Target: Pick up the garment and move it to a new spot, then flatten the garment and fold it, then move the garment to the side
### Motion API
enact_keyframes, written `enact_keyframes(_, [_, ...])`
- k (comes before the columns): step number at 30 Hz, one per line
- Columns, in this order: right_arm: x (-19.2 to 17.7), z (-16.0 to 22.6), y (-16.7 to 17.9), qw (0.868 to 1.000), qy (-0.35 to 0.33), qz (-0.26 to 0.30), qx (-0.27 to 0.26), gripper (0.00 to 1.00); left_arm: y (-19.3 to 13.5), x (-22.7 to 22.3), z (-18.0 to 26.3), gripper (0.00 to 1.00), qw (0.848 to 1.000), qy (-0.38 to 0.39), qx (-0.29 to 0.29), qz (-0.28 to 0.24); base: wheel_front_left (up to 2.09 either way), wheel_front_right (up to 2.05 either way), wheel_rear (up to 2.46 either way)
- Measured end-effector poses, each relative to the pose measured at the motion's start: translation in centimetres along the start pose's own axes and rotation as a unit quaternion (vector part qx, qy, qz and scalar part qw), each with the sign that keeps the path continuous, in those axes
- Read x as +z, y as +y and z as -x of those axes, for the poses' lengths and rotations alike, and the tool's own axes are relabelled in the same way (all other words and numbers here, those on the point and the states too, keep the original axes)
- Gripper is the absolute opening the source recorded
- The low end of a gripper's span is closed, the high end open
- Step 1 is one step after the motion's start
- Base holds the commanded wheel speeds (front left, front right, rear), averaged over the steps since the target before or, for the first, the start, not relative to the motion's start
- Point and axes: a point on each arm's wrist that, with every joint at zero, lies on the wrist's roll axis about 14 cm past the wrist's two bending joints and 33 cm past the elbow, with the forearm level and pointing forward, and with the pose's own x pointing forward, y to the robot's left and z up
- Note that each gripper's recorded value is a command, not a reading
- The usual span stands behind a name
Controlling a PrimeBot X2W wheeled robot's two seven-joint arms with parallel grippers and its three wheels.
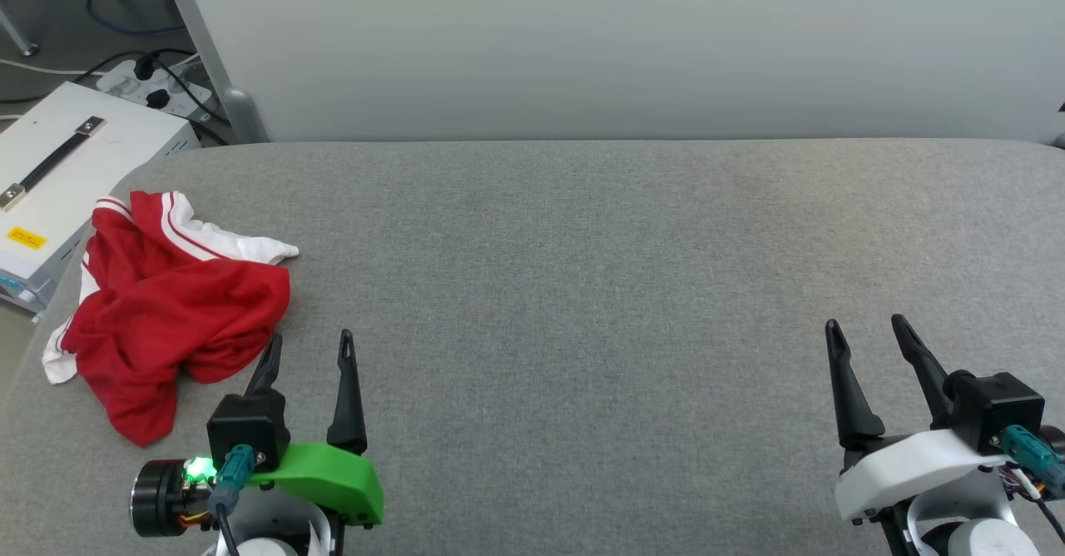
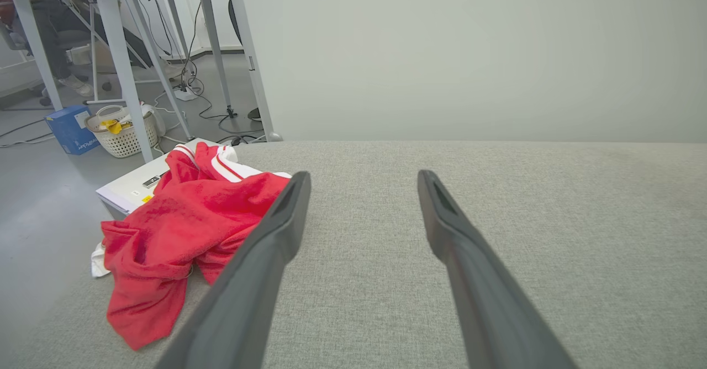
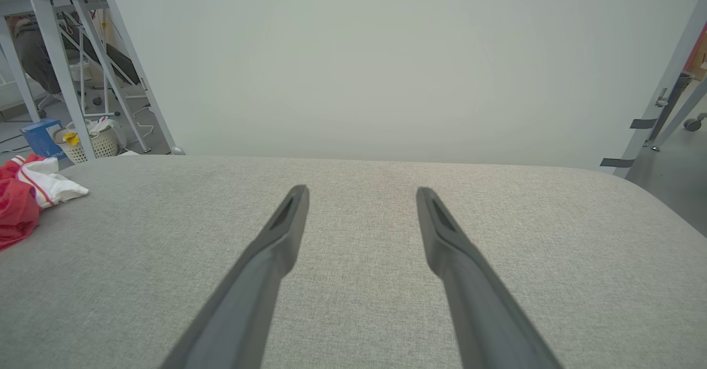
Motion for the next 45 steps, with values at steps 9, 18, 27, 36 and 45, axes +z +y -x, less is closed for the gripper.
enact_keyframes(9, [0.21,0.02,-0.06,1.0,-0.009,-0.008,-0.001,1.0,-0.11,-0.11,0.02,1.0,1.0,-0.003,-0.001,0.004,0.0,0.0,0.0])
enact_keyframes(18, [0.03,0.3,-0.19,1.0,-0.012,-0.016,-0.004,1.0,-0.15,-0.35,0.01,1.0,1.0,-0.005,0.0,0.007,0.0,0.0,0.0])
enact_keyframes(27, [0.07,0.58,-0.52,1.0,-0.018,-0.023,-0.01,1.0,-0.38,-0.33,-0.01,1.0,1.0,-0.011,-0.002,0.009,0.0,0.0,0.0])
enact_keyframes(36, [-0.06,0.62,-0.46,0.999,-0.022,-0.027,-0.01,1.0,-0.64,-0.68,0.04,1.0,1.0,-0.01,-0.005,0.014,0.0,0.0,0.0])
enact_keyframes(45, [-0.43,0.78,-0.26,0.999,-0.021,-0.032,-0.008,1.0,-0.41,-0.84,0.21,1.0,1.0,-0.013,0.001,0.018,0.0,0.0,0.0])
